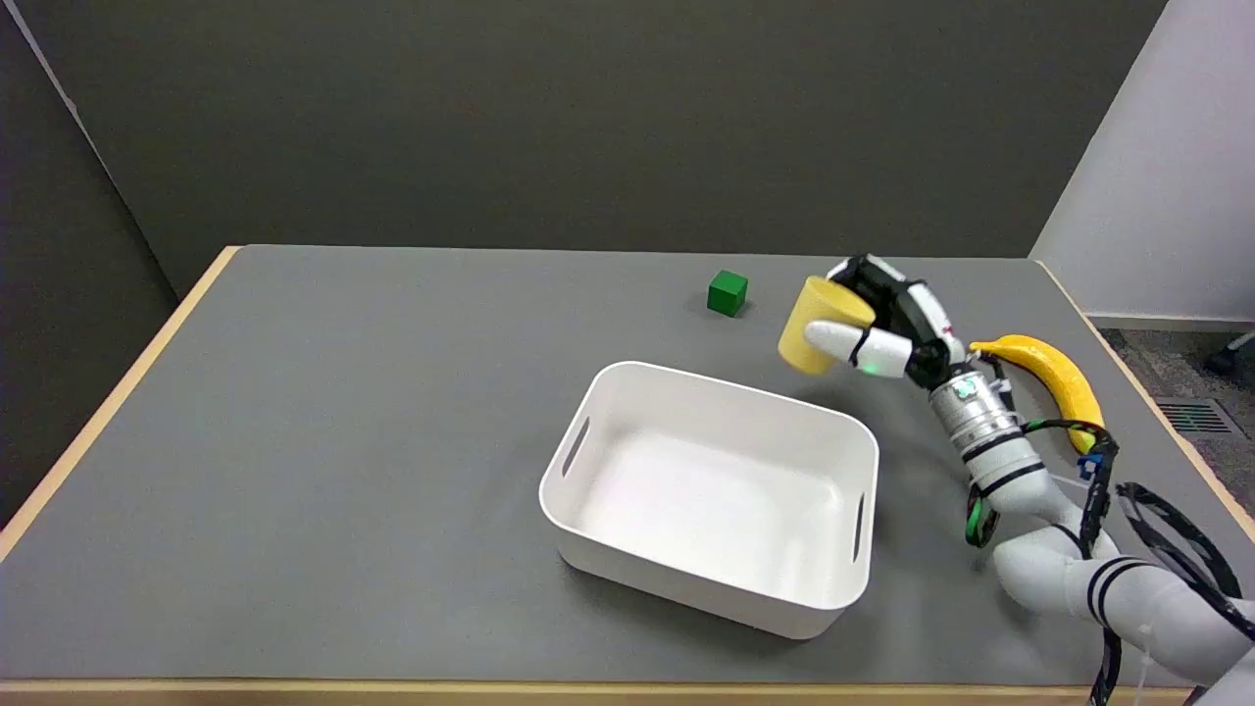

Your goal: Place the yellow cup in the white box.

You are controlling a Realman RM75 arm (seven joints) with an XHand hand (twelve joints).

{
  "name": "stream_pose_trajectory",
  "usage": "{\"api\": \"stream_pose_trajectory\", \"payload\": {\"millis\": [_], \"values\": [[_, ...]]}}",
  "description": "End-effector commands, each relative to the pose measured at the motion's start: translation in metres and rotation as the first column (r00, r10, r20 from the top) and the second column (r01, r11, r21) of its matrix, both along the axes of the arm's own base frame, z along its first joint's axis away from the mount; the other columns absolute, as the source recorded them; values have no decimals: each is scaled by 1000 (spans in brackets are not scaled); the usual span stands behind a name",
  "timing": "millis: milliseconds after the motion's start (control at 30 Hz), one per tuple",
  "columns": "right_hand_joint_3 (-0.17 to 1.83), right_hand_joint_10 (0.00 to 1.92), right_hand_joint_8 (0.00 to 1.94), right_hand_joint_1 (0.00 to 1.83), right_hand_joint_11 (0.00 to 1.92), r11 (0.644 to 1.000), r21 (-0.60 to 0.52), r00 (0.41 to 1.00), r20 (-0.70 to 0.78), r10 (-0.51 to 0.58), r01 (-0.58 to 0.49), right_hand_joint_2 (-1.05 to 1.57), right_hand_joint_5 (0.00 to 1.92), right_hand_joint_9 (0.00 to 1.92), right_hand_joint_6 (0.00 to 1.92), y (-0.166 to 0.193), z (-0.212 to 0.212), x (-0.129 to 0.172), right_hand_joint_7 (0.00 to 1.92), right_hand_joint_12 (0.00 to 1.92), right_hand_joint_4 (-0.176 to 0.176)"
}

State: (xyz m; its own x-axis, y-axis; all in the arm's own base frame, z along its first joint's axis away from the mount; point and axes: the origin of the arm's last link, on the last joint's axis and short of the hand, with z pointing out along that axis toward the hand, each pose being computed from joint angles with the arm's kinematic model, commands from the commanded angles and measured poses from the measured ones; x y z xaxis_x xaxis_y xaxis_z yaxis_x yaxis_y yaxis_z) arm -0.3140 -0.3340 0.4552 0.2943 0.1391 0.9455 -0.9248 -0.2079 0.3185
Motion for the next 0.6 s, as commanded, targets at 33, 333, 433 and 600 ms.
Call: {"api": "stream_pose_trajectory", "payload": {"millis": [33, 333, 433, 600], "values": [[365, 1618, 1384, 1324, 739, 863, 175, 844, -189, 502, -474, 1088, 549, 760, 1579, 30, -17, 148, 750, 1921, -123], [408, 1572, 1335, 1334, 857, 781, 411, 844, -51, 534, -470, 1047, 578, 787, 1559, 37, -99, 165, 793, 1921, -132], [409, 1548, 1323, 1337, 868, 806, 464, 894, -66, 444, -366, 1041, 586, 802, 1550, 32, -130, 151, 800, 1921, -134], [410, 1543, 1312, 1339, 877, 837, 510, 944, -131, 304, -199, 1037, 590, 807, 1545, 30, -169, 116, 808, 1921, -137]]}}
